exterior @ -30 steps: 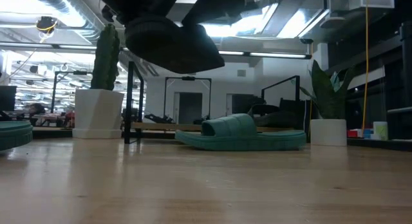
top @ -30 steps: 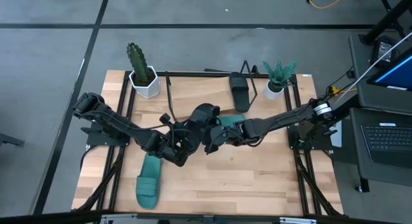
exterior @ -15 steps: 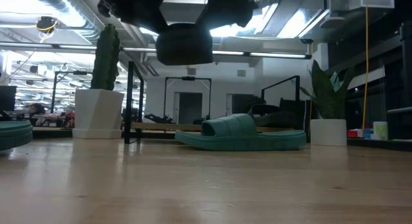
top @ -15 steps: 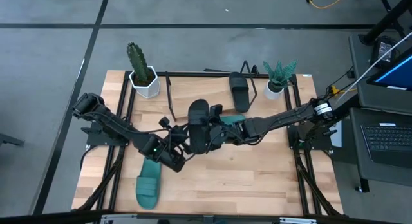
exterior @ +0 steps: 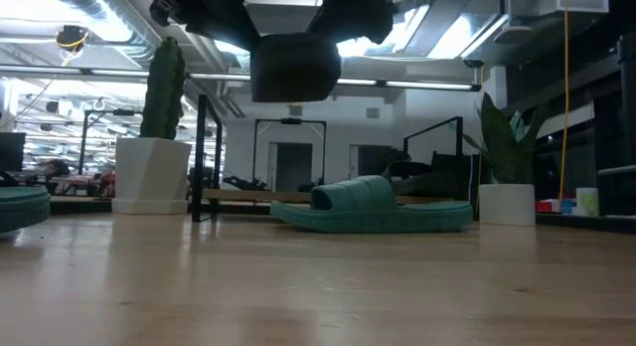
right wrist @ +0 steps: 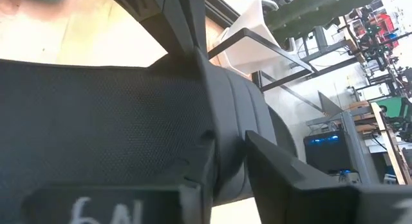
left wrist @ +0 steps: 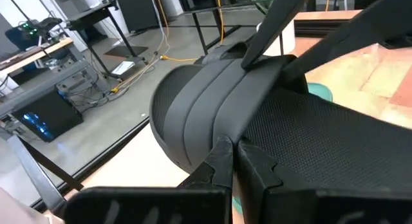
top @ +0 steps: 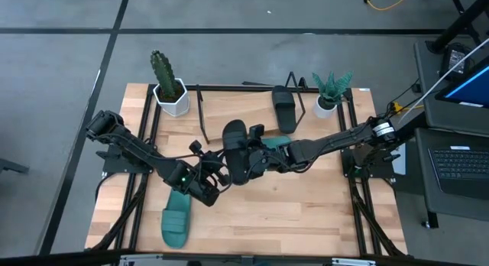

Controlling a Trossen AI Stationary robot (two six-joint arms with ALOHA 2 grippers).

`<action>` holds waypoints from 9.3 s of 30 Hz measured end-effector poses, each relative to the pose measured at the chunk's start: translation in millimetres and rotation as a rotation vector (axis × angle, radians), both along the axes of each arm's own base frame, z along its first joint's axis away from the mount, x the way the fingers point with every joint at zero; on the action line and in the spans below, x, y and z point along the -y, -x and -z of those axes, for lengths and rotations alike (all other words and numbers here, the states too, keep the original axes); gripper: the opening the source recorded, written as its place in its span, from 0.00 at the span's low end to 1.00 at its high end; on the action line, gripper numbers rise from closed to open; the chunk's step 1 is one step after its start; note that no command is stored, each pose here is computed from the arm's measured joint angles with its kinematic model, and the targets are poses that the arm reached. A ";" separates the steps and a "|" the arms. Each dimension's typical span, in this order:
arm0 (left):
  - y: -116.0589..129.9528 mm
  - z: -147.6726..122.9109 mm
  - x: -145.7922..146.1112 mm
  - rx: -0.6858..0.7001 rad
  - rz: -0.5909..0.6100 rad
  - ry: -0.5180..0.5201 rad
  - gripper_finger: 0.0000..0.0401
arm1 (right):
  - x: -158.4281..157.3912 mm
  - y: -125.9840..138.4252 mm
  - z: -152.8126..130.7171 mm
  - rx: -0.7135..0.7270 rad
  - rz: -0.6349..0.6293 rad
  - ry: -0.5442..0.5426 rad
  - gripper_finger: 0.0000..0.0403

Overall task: Pick and place slides into the shelf
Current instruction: Put the black slide on the shelf, then put the top dark green slide on the shelf

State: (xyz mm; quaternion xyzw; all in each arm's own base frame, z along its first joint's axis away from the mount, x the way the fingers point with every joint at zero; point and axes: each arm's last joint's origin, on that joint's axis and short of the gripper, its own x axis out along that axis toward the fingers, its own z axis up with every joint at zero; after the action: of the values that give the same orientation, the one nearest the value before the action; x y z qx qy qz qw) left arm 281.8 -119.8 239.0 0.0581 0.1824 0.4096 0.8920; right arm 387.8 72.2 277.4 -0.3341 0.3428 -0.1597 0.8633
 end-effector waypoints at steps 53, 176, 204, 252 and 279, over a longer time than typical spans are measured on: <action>86.0 -43.7 30.6 -0.050 0.243 -0.042 0.00 | 136.3 54.1 -48.3 0.038 0.149 0.004 0.03; 80.0 -41.6 21.2 -0.094 0.217 -0.020 0.00 | 225.3 102.7 104.5 -0.015 0.143 0.031 0.15; 80.0 -41.6 21.2 -0.094 0.217 -0.020 0.00 | 201.8 98.8 82.6 0.071 0.086 0.010 0.42; 88.4 -17.3 24.9 -0.230 0.299 0.087 0.00 | 70.9 115.2 24.1 0.209 0.002 -0.531 0.37; 95.6 98.3 -6.5 0.040 0.479 0.307 0.00 | 77.5 141.1 95.2 0.400 0.146 -0.898 0.37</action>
State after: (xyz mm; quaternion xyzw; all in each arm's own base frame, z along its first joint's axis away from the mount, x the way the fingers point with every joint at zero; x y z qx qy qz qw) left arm 186.3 -113.3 140.7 -0.0444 0.2057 0.1556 0.9652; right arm 246.7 -5.4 182.2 0.1328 0.2278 -0.1172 0.9575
